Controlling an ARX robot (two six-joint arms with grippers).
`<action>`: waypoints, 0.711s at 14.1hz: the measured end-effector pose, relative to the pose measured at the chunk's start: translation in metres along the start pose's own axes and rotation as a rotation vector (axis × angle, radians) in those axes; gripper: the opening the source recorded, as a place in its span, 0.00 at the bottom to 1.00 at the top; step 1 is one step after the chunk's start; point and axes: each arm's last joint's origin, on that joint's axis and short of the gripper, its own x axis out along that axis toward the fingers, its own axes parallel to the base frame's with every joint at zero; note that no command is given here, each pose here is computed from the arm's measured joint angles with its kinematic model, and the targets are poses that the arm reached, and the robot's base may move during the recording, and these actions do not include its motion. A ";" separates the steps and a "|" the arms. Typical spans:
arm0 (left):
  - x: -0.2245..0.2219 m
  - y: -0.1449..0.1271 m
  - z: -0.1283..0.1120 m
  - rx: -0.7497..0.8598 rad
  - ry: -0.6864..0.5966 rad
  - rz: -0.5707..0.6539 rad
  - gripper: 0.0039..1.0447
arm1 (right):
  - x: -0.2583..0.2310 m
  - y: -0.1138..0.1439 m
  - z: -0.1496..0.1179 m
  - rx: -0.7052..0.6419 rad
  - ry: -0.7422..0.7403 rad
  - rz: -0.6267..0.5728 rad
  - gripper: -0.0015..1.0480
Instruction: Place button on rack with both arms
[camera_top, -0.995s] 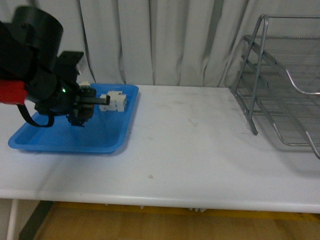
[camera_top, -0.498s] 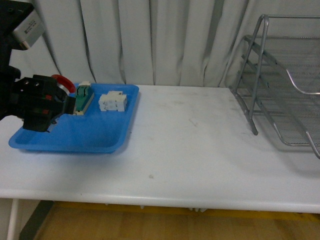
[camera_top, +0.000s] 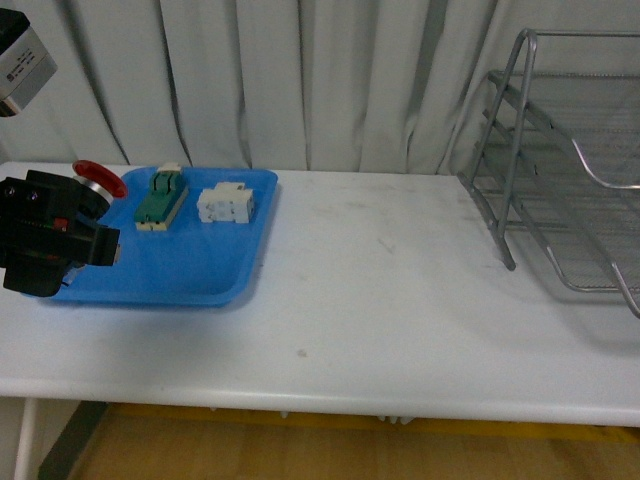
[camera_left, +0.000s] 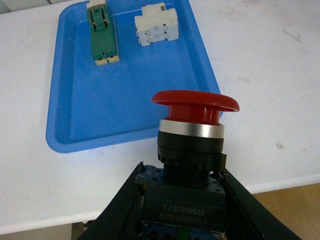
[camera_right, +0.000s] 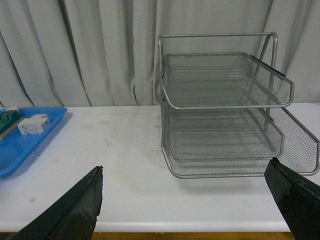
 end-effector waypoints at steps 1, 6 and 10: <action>0.000 0.000 0.000 0.000 -0.005 0.001 0.35 | 0.000 0.000 0.000 0.000 0.000 0.000 0.94; 0.001 0.003 -0.001 -0.005 -0.006 0.027 0.35 | 0.000 0.000 0.000 0.000 -0.001 0.001 0.94; 0.002 0.001 -0.003 -0.001 0.003 0.025 0.35 | 0.000 0.000 0.000 0.000 0.000 0.000 0.94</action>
